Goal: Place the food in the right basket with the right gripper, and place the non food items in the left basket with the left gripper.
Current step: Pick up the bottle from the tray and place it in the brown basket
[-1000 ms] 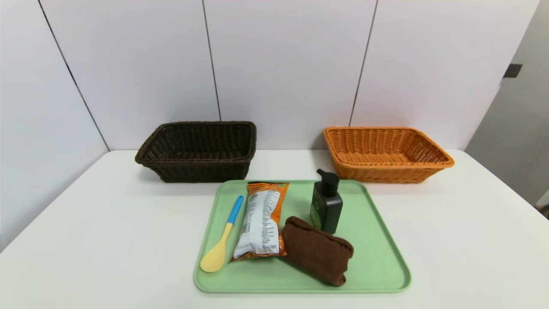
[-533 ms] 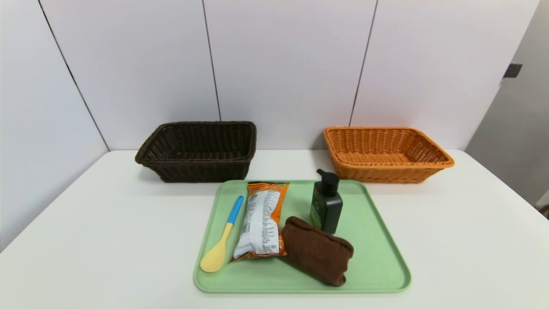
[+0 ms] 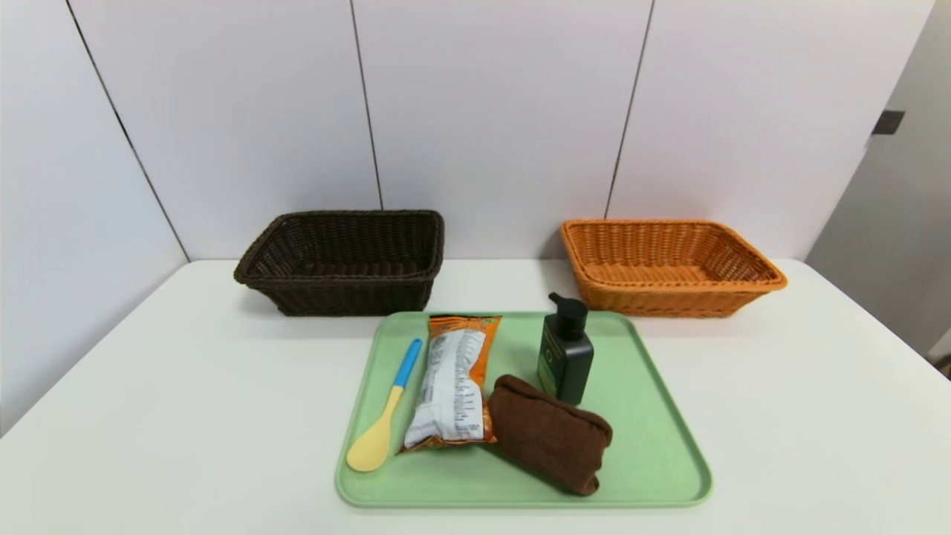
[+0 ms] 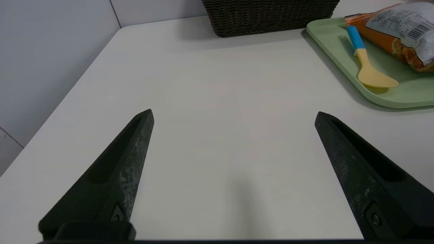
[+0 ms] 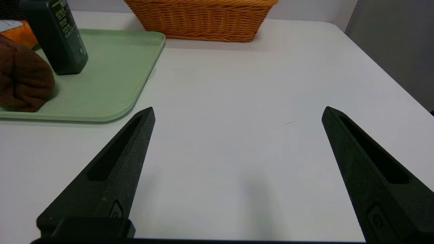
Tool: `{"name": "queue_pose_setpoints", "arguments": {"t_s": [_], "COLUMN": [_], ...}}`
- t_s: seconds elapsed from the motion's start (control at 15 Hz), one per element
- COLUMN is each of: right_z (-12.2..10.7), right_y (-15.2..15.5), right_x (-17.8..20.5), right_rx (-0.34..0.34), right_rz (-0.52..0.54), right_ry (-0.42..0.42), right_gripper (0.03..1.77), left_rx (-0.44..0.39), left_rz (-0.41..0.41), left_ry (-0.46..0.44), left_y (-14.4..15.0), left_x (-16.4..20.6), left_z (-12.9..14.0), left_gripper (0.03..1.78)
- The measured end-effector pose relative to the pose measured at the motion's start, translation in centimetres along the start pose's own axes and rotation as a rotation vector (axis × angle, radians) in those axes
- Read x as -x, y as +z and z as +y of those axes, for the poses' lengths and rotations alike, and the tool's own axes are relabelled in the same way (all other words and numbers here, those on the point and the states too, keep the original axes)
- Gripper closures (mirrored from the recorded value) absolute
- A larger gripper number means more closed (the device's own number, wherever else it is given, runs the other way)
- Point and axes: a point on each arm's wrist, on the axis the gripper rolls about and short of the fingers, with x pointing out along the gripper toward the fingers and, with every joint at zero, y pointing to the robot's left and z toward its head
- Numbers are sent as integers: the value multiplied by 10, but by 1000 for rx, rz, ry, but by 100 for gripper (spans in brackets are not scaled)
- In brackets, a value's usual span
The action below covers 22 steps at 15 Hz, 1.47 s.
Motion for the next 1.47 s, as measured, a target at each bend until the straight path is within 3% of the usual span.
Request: {"name": "queue_pose_setpoints", "arguments": {"t_s": [0.2, 0.4, 0.67, 1.13, 1.47], "right_z": [-1, -3, -5, -8, -7], "right_y": [22, 56, 100, 153, 170], "right_x": [8, 20, 24, -13, -44], "right_rx": [-1, -2, -9, -69, -74], "right_rz": [-48, -49, 61, 308, 386], "right_ry": [4, 5, 13, 17, 74], "right_gripper": [10, 10, 10, 10, 10], "left_rx": [-2, 5, 16, 32, 58], "left_rz": [15, 61, 193, 379, 430], "left_ry": [-21, -50, -71, -116, -300], "left_y": [7, 34, 75, 136, 157], "left_x": [3, 15, 12, -51, -113], "left_z": [0, 1, 5, 10, 9], "left_gripper": [12, 12, 12, 12, 12]}}
